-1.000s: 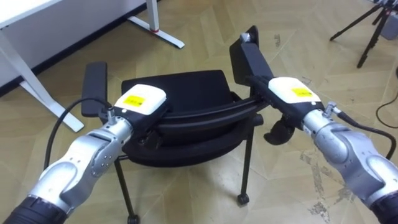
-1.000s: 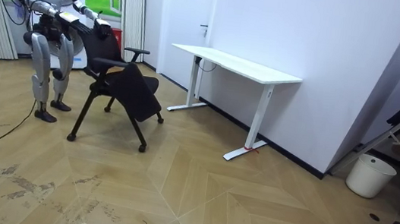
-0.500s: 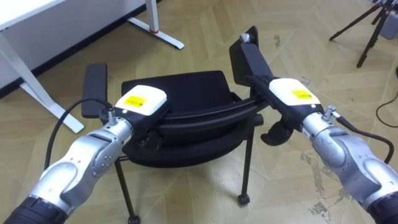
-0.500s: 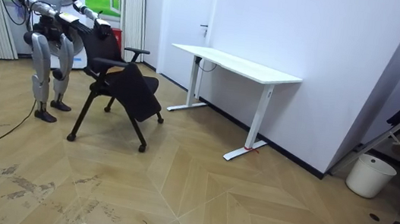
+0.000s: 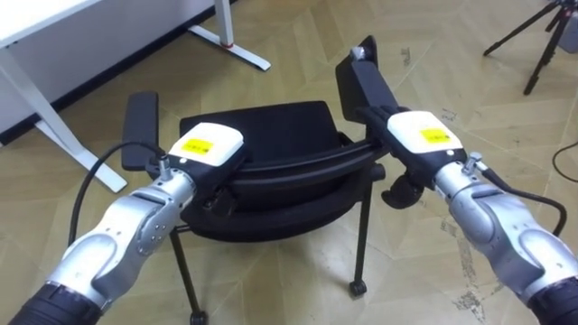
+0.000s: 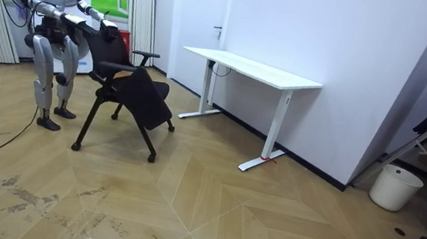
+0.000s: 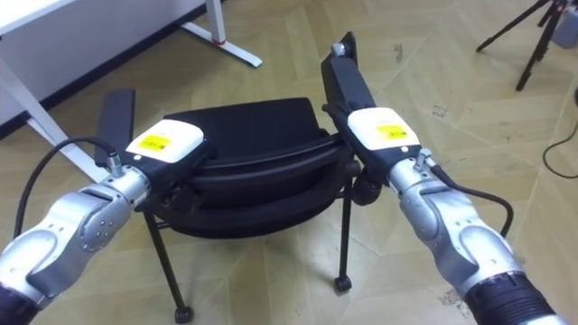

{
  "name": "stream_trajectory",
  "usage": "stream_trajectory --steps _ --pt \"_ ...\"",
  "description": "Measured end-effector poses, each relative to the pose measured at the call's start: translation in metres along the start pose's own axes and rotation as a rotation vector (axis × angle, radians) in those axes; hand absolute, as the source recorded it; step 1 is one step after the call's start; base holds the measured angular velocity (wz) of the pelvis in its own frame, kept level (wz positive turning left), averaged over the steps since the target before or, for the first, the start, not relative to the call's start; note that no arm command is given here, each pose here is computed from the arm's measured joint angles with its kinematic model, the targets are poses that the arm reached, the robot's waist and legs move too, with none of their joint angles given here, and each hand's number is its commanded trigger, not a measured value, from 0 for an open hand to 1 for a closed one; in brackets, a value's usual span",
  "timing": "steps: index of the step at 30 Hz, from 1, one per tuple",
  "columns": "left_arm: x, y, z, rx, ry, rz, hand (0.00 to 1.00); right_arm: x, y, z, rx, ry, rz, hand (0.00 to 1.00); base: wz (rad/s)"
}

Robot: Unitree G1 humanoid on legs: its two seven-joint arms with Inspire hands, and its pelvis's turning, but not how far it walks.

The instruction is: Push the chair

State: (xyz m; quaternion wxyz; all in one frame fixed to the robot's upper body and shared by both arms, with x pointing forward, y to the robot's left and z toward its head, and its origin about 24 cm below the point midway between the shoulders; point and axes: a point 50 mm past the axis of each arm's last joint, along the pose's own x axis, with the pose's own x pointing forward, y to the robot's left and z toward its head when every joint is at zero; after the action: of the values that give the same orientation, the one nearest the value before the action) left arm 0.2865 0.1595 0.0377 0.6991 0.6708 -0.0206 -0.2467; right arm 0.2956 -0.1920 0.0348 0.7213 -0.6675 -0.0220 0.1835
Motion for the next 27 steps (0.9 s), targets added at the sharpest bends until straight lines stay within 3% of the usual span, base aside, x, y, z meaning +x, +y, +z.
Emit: stream_trajectory --steps 15,22,24,25,26,27 --pt "0.011 0.011 0.009 0.051 -0.059 -0.006 1.0 0.01 -0.017 0.05 -0.119 -0.186 -0.006 0.0 0.04" --pt "0.013 0.012 0.01 0.059 -0.062 -0.006 1.0 0.014 -0.022 0.052 -0.136 -0.188 -0.002 0.02 0.03" --pt "0.014 0.015 0.011 0.065 -0.066 0.002 1.0 0.014 -0.024 0.052 -0.142 -0.188 0.008 0.16 0.0" --pt "0.014 0.016 0.011 0.066 -0.067 0.003 1.0 0.015 -0.024 0.052 -0.142 -0.189 0.011 0.28 0.0" --pt "0.014 0.016 0.011 0.066 -0.067 0.003 1.0 0.015 -0.023 0.053 -0.145 -0.193 0.018 0.51 0.0" --pt "0.014 0.016 0.011 0.066 -0.066 0.003 1.0 0.015 -0.023 0.053 -0.145 -0.195 0.021 0.59 0.0"
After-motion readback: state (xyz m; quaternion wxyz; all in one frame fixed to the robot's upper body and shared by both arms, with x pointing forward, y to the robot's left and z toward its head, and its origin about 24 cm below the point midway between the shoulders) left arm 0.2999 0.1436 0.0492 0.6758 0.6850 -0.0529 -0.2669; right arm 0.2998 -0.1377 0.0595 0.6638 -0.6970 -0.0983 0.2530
